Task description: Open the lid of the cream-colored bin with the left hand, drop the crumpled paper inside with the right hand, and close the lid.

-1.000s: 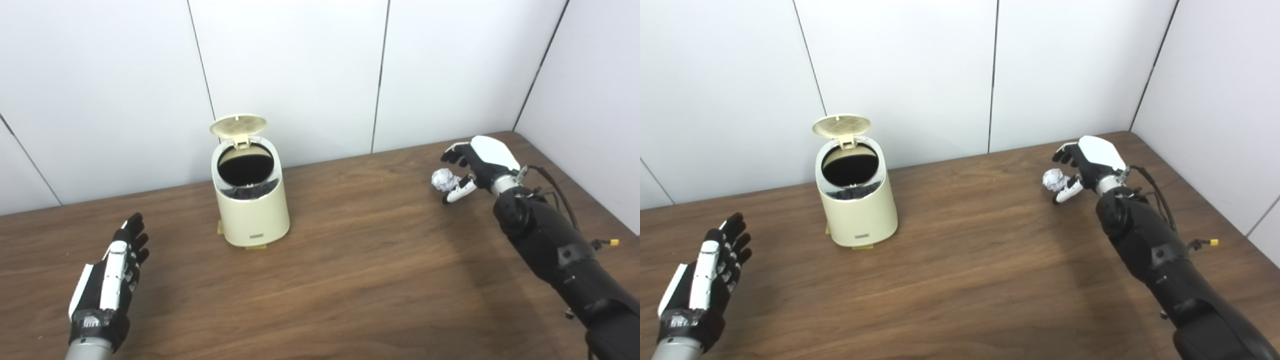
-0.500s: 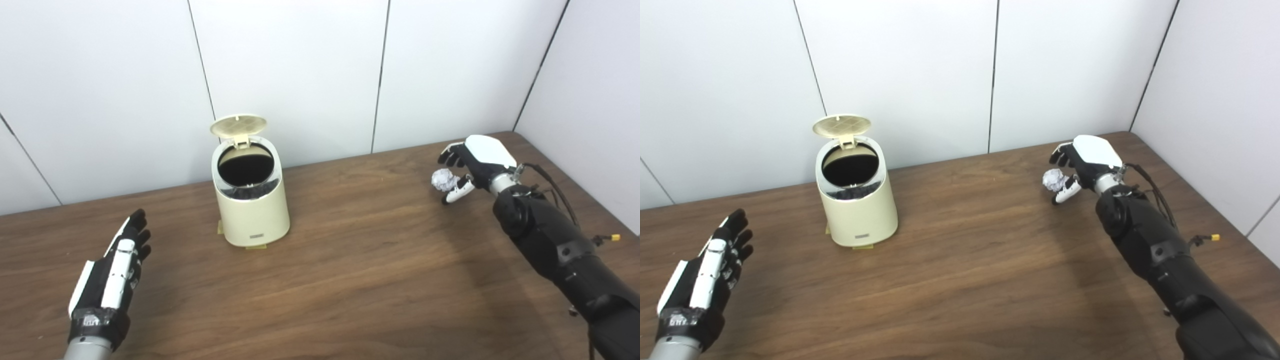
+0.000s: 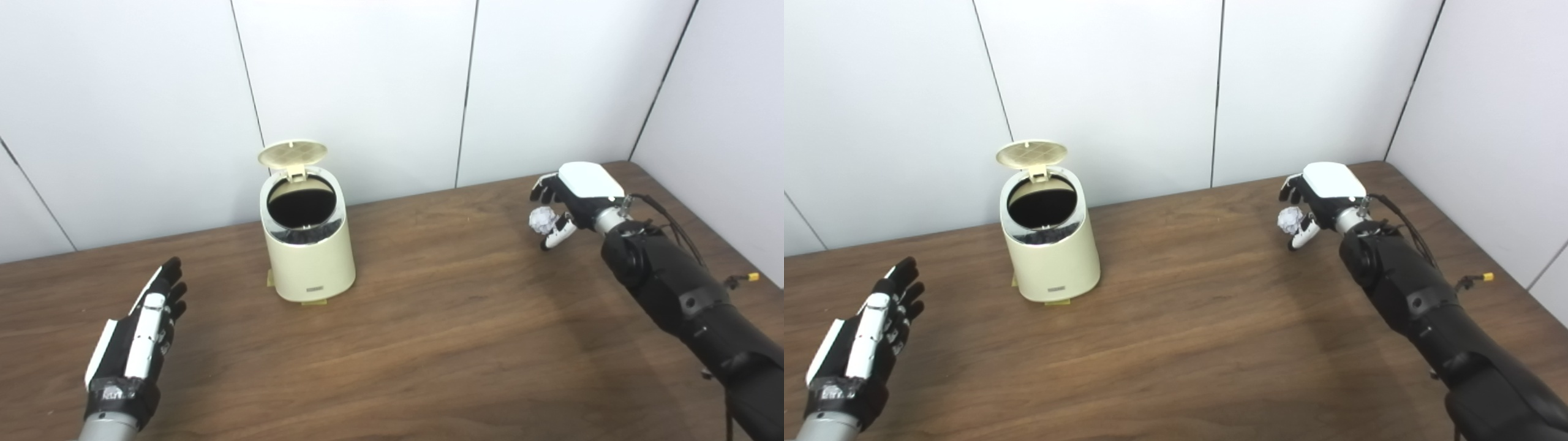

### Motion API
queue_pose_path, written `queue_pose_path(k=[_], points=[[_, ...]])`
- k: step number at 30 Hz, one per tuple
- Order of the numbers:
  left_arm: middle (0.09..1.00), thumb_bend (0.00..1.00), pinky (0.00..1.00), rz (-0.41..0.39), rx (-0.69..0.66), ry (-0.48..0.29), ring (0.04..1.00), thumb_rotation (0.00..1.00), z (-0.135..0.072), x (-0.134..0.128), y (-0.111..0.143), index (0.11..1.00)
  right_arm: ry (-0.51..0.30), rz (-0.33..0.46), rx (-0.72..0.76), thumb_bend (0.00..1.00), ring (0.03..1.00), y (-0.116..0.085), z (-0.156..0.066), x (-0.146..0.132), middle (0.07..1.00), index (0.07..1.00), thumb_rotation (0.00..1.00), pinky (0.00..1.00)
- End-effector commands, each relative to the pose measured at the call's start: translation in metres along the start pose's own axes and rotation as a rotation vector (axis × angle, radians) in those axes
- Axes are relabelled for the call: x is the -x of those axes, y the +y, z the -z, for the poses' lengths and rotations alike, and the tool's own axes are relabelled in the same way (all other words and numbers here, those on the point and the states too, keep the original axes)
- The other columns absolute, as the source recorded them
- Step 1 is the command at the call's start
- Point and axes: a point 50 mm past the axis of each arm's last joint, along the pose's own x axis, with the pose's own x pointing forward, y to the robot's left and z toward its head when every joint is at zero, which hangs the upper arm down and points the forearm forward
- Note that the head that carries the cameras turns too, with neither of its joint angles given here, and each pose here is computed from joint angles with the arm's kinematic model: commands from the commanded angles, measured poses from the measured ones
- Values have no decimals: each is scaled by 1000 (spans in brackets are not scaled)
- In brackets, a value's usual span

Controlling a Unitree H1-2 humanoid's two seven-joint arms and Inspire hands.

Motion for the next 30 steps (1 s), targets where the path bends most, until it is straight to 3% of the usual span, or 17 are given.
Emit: queue_pose_path(k=[1,6,7,9,12,18,20,30], points=[[991,452,989,14,-30,-75,980,892,-18,-3,1,992,-14,33,66,820,625,-22,10,-7,632,632,0,608],[995,477,981,14,-29,-81,983,894,-19,-2,1,993,-25,-14,73,811,601,-24,11,-9,636,630,0,569],[989,470,979,13,-30,-83,978,912,-19,-1,1,988,-16,-22,61,688,547,-24,11,-10,565,633,0,494],[986,467,975,10,-33,-87,976,923,-20,-1,0,985,-1,-34,39,605,504,-24,11,-10,512,635,0,442],[988,453,971,8,-32,-87,978,965,-21,-1,-1,980,15,-40,6,534,488,-23,9,-8,464,533,0,432],[986,477,980,13,-29,-97,979,990,-21,1,-1,972,30,-59,-12,527,508,-19,13,-8,483,497,0,473],[980,469,981,13,-29,-98,974,998,-21,1,-1,969,33,-62,-13,520,432,-17,15,-8,503,496,0,474],[986,515,981,15,-8,-98,983,961,-21,2,1,972,37,-51,-10,516,418,-17,18,-7,527,480,0,498]])
